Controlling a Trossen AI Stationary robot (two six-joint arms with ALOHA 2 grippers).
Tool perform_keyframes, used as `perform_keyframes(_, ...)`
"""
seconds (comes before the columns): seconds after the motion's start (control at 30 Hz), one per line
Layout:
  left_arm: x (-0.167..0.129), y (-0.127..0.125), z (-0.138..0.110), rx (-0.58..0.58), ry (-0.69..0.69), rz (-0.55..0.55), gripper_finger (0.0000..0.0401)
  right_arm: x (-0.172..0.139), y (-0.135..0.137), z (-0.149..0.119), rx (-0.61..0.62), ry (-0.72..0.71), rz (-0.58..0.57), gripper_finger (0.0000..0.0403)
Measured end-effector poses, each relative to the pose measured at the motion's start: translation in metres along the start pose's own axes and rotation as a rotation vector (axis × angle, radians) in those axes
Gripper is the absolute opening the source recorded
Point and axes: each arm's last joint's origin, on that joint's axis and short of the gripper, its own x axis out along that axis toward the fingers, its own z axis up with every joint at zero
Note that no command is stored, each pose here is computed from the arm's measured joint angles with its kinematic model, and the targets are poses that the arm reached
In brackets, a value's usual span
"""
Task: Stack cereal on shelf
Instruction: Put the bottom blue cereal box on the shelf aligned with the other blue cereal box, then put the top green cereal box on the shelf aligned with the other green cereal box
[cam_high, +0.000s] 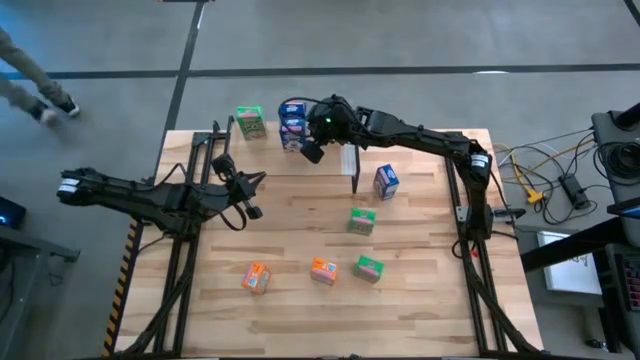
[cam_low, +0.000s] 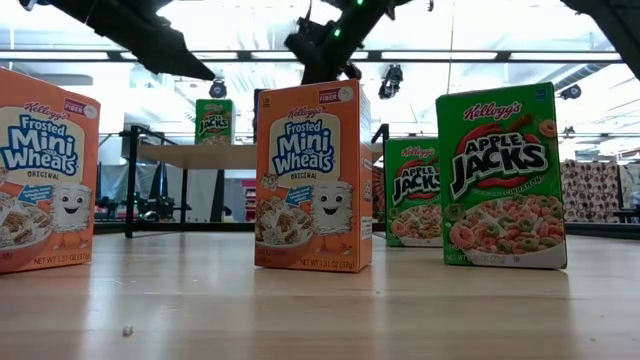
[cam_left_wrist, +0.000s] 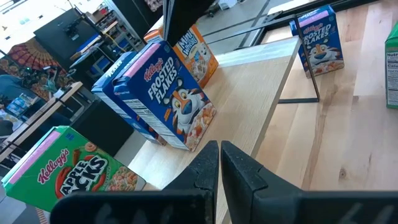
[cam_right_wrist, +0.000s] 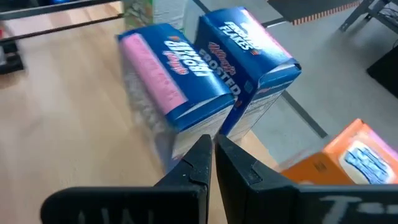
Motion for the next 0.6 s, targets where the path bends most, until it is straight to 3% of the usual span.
perform_keyframes(0.27, 0.0, 0.0, 0.0, 0.0, -0.001, 0.0, 0.0001, -0.033, 0.028, -0.005, -0.041, 0.085, 0.066, 0.0013)
perform_keyframes(0.37, 0.0, 0.0, 0.0, -0.002, -0.003, 0.0, 0.0001, -0.043, 0.039, -0.012, -0.039, 0.164, 0.138, 0.0013)
perform_keyframes(0.6, 0.0, 0.0, 0.001, -0.005, -0.005, 0.0, 0.0001, -0.06, 0.06, -0.044, 0.049, 0.506, 0.324, 0.0013)
